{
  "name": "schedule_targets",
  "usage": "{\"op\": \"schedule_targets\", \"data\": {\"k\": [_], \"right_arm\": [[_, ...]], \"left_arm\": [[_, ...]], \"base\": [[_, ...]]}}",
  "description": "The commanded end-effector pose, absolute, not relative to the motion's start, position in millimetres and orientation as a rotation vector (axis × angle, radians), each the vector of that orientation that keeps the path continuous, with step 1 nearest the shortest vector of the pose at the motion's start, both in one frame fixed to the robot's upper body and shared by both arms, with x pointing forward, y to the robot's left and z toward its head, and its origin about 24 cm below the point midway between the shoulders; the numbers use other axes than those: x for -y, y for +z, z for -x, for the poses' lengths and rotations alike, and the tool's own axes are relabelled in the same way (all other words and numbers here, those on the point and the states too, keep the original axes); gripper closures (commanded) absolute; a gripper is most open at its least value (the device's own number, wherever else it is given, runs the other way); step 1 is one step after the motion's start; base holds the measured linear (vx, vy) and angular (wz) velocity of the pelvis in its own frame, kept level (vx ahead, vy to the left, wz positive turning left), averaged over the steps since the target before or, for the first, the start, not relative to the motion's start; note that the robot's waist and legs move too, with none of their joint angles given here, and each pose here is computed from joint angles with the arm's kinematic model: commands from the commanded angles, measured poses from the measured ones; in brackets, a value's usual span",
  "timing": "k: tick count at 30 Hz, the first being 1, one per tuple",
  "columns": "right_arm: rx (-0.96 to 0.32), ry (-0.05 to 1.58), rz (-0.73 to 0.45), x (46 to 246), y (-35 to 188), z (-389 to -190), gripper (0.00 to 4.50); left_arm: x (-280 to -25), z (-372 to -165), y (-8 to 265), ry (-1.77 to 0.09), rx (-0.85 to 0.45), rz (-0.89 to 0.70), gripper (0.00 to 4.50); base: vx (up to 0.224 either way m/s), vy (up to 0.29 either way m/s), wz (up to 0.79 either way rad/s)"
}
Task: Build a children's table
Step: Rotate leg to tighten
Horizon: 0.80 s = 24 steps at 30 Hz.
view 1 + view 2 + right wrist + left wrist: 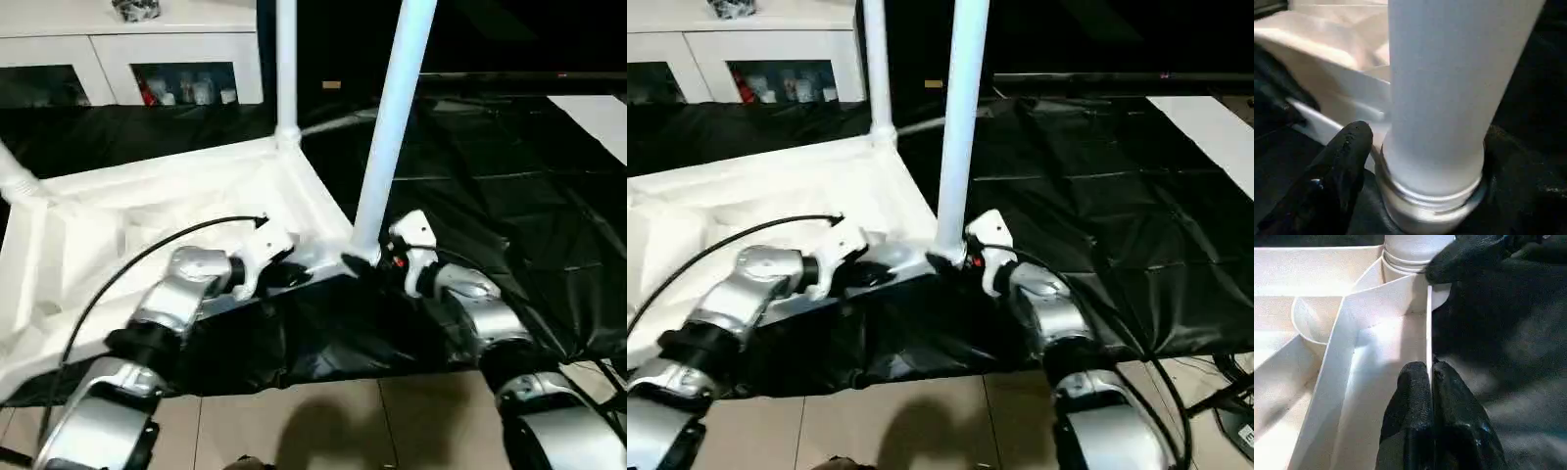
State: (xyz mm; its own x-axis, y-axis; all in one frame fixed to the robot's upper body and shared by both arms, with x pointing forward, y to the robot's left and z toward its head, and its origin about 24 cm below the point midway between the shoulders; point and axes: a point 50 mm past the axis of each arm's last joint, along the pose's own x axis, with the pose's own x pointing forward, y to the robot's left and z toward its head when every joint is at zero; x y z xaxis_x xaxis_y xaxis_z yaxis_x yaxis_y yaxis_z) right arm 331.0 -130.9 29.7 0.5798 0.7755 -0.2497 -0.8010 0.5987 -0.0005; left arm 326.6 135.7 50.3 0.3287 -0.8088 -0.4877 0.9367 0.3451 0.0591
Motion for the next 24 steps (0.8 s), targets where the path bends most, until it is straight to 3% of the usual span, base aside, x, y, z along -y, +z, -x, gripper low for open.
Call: {"op": "schedule_targets", "data": {"k": [1, 6, 14, 24], "right_arm": [[-0.212, 1.149, 0.138, 107.6, 33.2, -319.5, 0.8], [-0.221, 1.245, 0.145, 111.0, 35.1, -312.9, 0.8], [-0.291, 1.428, 0.163, 116.7, 32.6, -296.6, 1.56], [-0.361, 1.507, 0.159, 120.0, 29.1, -287.2, 1.85]], "left_arm": [[-123.3, -319.4, 56.2, -1.298, -0.35, -0.323, 4.5], [-133.0, -311.0, 54.9, -1.363, -0.398, -0.327, 4.5], [-142.4, -298.9, 54.7, -1.447, -0.445, -0.303, 4.5], [-144.1, -293.9, 54.4, -1.468, -0.462, -0.302, 4.5]], "base": [[0.0, 0.0, 0.0], [0.0, 0.0, 0.0], [0.0, 0.0, 0.0], [0.0, 0.0, 0.0]]}}
